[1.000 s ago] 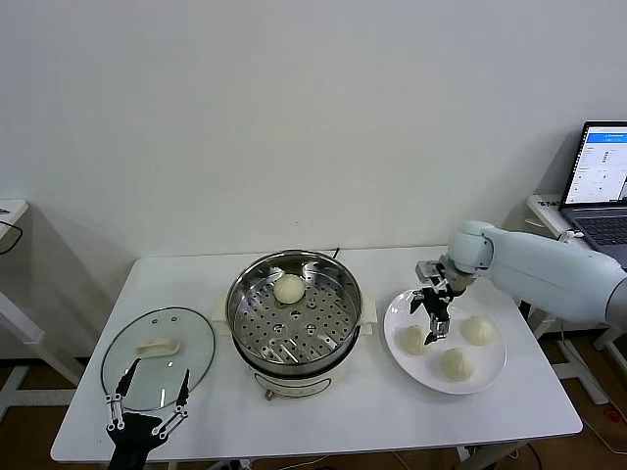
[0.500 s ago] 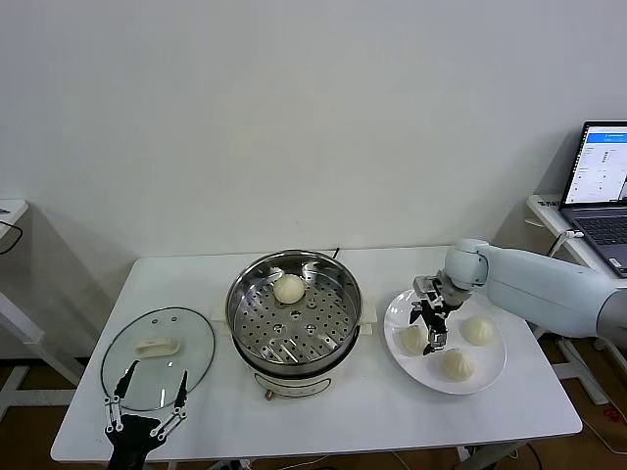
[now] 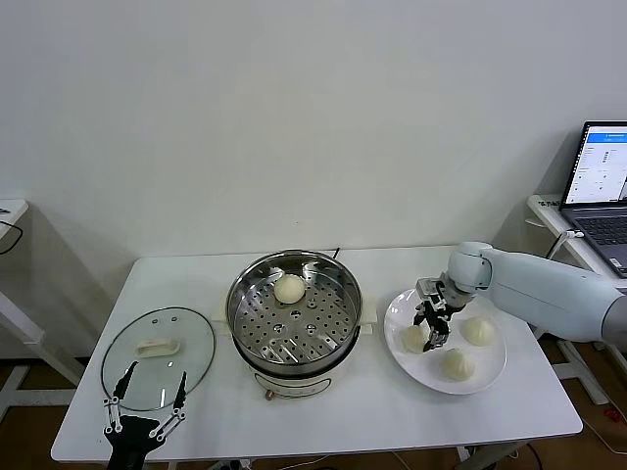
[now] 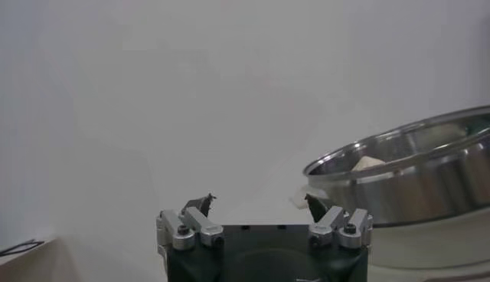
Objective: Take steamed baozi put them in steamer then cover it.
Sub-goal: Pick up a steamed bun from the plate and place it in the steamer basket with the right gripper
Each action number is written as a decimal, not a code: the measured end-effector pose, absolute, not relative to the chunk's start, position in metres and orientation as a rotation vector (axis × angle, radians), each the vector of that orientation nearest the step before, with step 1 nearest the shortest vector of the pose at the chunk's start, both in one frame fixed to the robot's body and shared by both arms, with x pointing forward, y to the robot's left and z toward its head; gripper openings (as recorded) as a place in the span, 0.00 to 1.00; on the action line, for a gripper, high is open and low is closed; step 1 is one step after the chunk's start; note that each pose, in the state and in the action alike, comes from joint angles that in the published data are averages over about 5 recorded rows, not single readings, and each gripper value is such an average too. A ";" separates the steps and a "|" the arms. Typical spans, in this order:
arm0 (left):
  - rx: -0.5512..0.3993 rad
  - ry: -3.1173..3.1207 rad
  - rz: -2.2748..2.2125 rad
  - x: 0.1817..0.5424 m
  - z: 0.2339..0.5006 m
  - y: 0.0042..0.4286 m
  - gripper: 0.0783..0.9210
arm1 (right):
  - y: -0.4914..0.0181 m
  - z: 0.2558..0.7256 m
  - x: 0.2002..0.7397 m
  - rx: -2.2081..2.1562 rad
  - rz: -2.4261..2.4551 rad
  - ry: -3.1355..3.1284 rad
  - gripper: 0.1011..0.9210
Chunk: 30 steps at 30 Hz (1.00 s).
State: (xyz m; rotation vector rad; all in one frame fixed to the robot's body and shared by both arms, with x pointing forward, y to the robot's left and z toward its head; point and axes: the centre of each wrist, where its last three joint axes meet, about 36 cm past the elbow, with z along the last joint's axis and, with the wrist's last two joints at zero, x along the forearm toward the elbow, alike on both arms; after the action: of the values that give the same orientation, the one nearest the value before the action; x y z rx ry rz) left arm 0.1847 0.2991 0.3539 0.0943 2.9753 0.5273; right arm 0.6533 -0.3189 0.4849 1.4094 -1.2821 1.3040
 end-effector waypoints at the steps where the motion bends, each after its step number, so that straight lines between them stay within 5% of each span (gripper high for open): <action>1: 0.095 2.975 0.527 0.185 0.354 0.299 0.88 | -0.319 0.491 0.655 1.412 1.311 -1.284 0.64; 10: 0.105 2.963 0.527 0.188 0.356 0.299 0.88 | -0.297 0.589 0.686 1.467 1.396 -1.302 0.61; 20: 0.110 2.956 0.524 0.190 0.357 0.297 0.88 | -0.199 0.714 0.692 1.614 1.521 -1.252 0.64; 30: 0.103 2.946 0.524 0.193 0.359 0.297 0.88 | -0.076 0.718 0.663 1.749 1.563 -1.139 0.65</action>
State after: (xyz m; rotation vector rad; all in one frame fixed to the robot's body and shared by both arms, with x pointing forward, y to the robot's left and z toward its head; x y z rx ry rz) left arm 0.1931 0.2975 0.3590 0.1026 2.9461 0.5241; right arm 0.6629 -0.0760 0.7184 1.7486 -1.1395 1.5629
